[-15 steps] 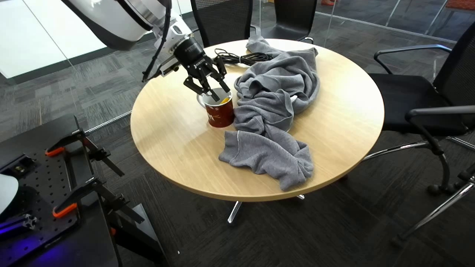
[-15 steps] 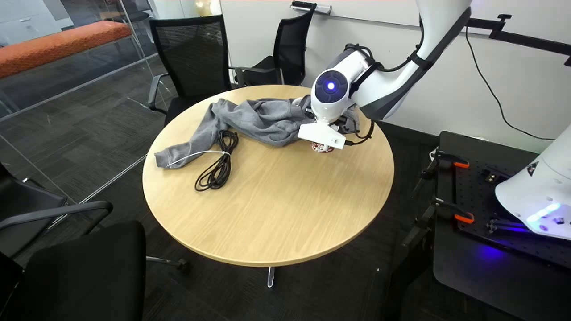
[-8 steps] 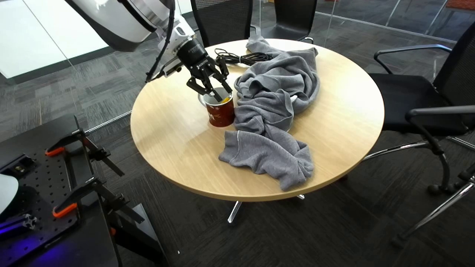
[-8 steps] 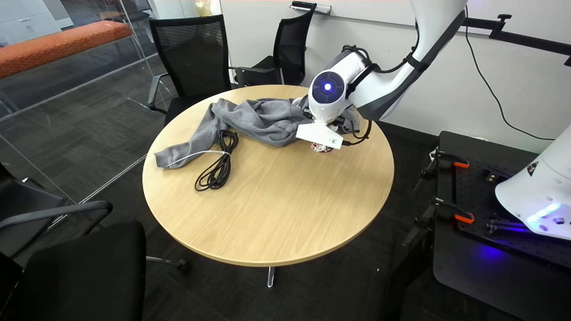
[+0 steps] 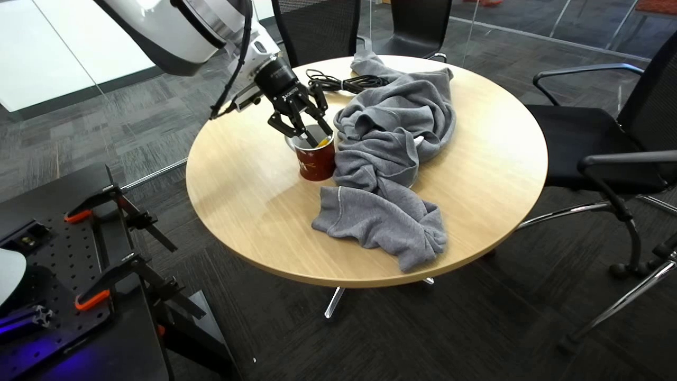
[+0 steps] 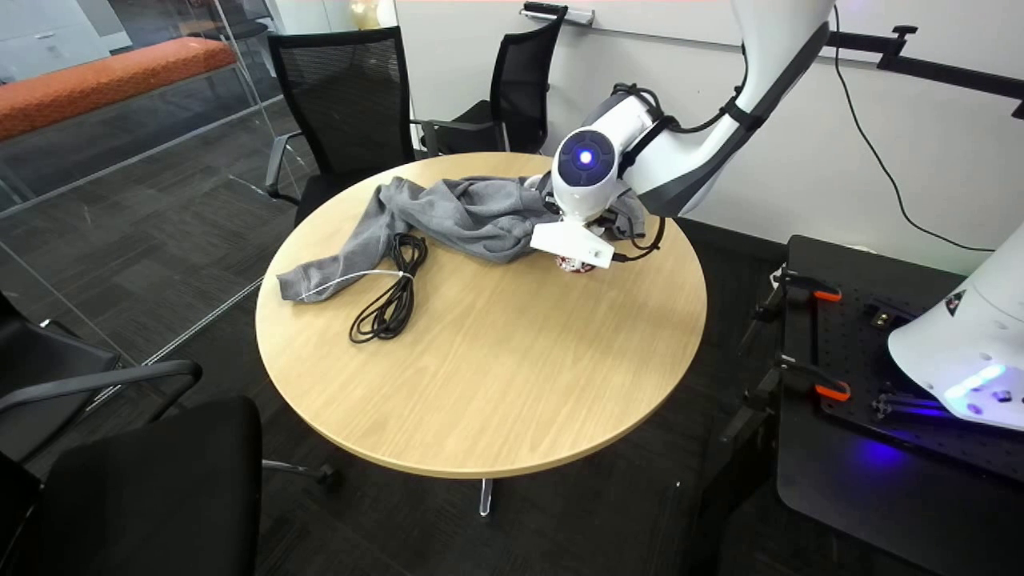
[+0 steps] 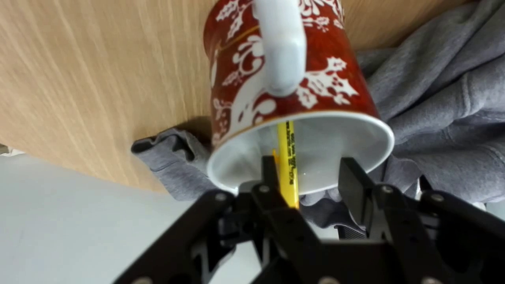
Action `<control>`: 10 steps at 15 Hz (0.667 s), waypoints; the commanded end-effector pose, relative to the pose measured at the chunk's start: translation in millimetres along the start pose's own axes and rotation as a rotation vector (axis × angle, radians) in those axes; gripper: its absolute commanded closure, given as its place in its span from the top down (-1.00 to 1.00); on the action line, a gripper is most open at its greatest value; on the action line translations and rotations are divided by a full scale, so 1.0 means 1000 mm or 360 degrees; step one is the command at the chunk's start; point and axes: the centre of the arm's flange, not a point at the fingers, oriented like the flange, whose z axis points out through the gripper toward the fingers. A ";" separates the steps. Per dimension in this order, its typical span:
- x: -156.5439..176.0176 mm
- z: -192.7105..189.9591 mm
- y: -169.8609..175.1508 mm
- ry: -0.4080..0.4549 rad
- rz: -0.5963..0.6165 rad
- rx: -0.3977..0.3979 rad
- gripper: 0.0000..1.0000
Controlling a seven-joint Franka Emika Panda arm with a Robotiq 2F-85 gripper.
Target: Remove the marker out of the cup and put it on the table
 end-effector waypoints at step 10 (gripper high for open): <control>-0.002 0.020 -0.003 -0.0042 -0.0024 -0.0048 -0.93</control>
